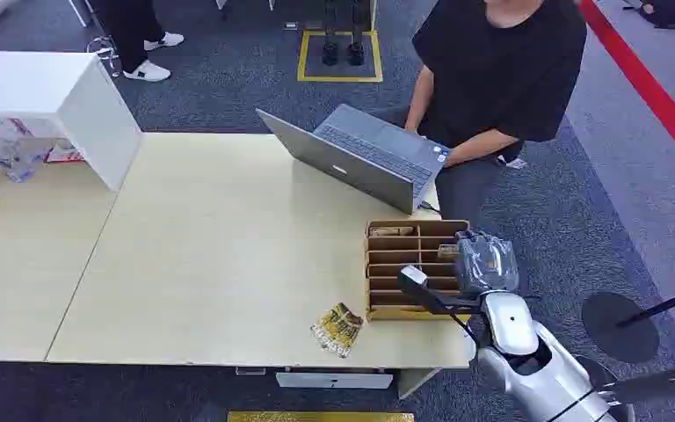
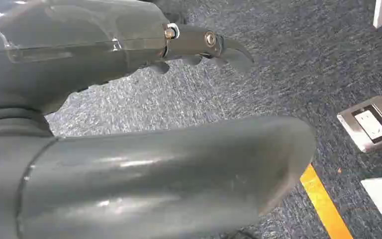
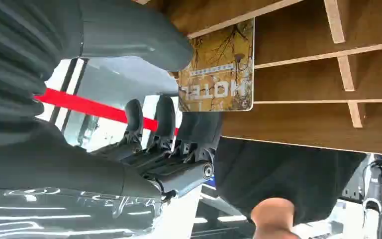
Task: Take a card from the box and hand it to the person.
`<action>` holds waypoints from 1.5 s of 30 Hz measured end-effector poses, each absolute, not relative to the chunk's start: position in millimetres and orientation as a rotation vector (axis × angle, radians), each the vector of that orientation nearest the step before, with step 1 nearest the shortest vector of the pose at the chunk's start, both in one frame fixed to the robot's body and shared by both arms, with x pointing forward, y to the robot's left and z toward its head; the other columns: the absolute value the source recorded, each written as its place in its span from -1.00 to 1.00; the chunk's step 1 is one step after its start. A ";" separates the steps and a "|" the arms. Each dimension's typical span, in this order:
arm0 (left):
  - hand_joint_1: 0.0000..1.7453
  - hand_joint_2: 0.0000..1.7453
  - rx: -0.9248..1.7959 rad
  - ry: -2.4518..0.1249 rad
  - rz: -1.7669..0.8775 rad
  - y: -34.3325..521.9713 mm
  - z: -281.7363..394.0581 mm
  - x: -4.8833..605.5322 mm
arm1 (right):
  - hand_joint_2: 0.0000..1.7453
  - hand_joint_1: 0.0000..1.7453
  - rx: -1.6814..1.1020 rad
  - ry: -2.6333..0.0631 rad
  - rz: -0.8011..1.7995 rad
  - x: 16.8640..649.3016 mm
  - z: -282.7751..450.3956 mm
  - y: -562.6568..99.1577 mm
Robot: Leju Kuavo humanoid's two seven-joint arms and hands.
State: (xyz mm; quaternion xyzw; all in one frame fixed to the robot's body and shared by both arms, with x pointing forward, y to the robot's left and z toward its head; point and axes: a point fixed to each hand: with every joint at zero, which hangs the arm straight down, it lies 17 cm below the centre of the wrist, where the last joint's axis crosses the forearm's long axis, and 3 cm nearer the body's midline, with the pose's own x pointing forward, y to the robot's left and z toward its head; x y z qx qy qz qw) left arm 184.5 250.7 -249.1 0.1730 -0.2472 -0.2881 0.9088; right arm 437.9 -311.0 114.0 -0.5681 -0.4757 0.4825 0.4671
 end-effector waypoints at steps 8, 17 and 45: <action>-1.00 -1.00 0.357 -0.510 -0.594 250.7 -249.1 184.5 | 1.00 0.20 -1.390 -1.163 1.192 437.2 110.8 -310.2; -1.00 -1.00 0.357 -0.511 -0.596 250.7 -249.1 184.5 | 1.00 0.20 -1.371 -1.186 1.176 437.5 111.6 -306.4; -1.00 -1.00 0.357 -0.511 -0.596 250.6 -249.4 183.4 | 1.00 0.66 -1.299 -1.233 1.121 439.1 117.0 -291.5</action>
